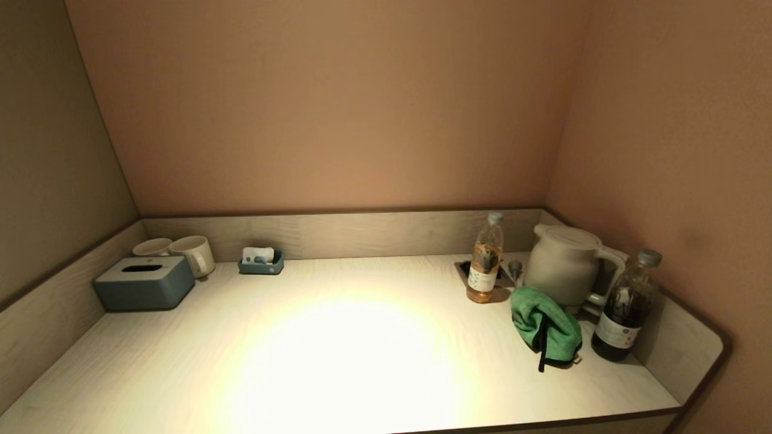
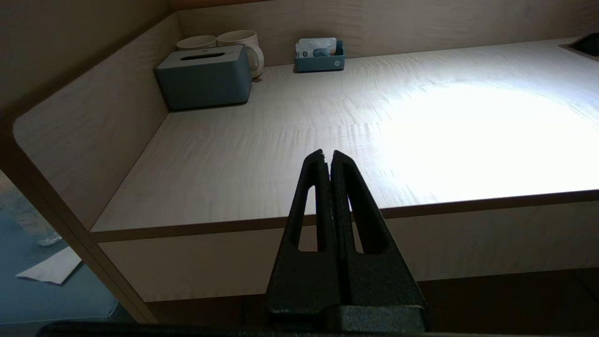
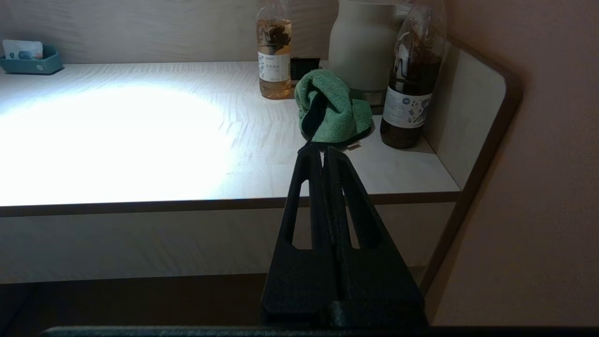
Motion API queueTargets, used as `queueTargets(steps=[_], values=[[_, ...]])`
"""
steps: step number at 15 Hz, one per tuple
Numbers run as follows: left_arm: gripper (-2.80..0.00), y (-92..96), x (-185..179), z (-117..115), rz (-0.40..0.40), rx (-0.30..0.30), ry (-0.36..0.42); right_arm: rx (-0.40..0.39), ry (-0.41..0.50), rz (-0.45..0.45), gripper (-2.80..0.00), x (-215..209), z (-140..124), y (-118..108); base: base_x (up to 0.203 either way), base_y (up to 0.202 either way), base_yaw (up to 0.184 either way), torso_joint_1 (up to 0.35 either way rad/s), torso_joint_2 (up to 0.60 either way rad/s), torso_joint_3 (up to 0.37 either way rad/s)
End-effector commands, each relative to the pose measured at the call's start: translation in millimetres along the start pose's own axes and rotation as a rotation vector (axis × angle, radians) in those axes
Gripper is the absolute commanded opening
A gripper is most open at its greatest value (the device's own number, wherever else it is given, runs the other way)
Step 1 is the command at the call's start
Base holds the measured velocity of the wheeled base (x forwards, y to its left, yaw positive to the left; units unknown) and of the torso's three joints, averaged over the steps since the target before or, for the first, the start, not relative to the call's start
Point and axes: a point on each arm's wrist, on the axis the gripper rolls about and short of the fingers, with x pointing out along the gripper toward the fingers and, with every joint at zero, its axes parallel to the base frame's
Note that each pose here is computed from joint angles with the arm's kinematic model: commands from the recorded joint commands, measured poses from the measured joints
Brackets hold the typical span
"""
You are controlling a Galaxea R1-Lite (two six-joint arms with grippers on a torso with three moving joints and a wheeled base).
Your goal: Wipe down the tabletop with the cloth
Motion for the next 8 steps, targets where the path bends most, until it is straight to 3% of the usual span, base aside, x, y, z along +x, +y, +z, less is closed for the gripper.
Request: queueTargets(steps=[1,8], values=[[-2.80,0.0,0.0,0.0,0.000,-0.001,0.000,0.001,0.001,-0.001,-2.80,0.1,0.1,0.0,0.000,0.000,0.000,0.000,0.00,0.000],[-2.80,0.0,0.0,-0.1,0.000,-0.001,0.000,0.001,0.001,-0.001,-2.80,0.1,0.1,0.0,0.000,0.000,0.000,0.000,0.00,0.000]])
